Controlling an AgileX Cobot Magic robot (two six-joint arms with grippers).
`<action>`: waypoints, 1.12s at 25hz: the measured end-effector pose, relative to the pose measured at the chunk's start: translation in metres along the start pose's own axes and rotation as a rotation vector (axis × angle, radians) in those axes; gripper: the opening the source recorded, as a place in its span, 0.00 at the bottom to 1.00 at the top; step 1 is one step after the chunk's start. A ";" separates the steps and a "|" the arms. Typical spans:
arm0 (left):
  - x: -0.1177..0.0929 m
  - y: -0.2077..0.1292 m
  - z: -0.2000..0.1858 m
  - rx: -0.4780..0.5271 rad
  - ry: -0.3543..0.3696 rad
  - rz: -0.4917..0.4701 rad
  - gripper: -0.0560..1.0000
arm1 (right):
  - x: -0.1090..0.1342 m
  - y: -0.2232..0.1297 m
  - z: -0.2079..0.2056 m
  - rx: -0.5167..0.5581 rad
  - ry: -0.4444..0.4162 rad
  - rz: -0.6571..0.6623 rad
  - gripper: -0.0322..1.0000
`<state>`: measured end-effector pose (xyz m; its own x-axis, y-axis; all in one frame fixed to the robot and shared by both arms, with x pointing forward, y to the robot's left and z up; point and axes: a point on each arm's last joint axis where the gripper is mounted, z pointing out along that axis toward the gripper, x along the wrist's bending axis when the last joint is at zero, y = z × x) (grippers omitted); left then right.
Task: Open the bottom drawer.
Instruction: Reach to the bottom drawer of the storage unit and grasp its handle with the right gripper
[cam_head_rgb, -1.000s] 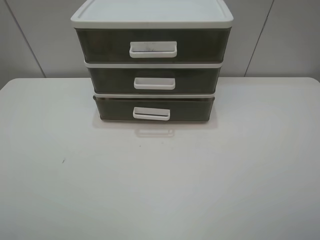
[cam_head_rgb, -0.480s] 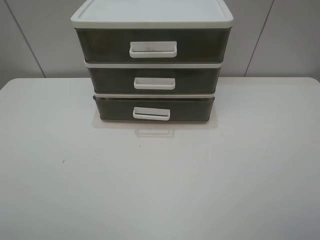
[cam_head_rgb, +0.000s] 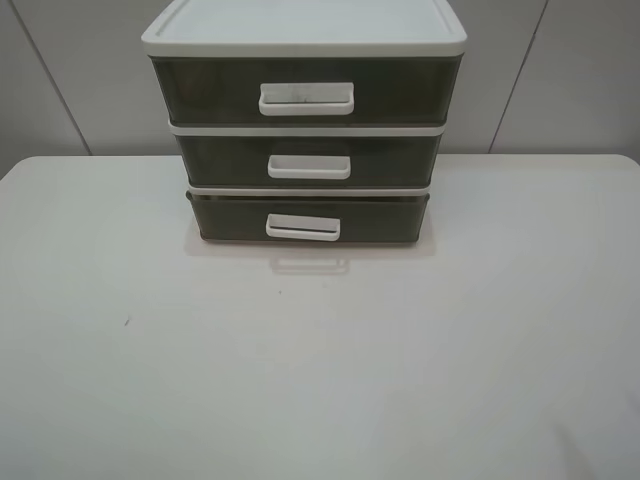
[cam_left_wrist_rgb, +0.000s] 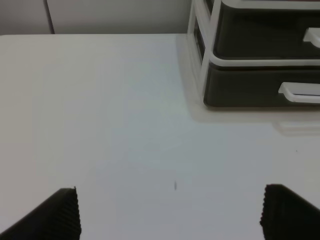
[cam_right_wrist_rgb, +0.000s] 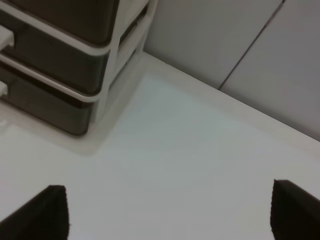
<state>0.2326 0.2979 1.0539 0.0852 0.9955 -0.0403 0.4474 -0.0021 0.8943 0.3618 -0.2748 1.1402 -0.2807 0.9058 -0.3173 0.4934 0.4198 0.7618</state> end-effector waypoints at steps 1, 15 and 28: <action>0.000 0.000 0.000 0.000 0.000 0.000 0.76 | 0.003 0.004 0.008 0.001 0.015 0.000 0.80; 0.000 0.000 0.000 0.000 0.000 0.000 0.76 | 0.109 0.023 0.168 0.117 0.326 -0.373 0.80; 0.000 0.000 0.000 0.000 0.000 0.000 0.76 | 0.204 -0.009 0.229 -0.021 0.528 -0.858 0.80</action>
<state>0.2326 0.2979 1.0539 0.0852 0.9955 -0.0403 0.4474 -0.0021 0.8943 0.4893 -0.0808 0.9395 -0.8657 0.1544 -0.4761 -0.0599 0.9124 0.4049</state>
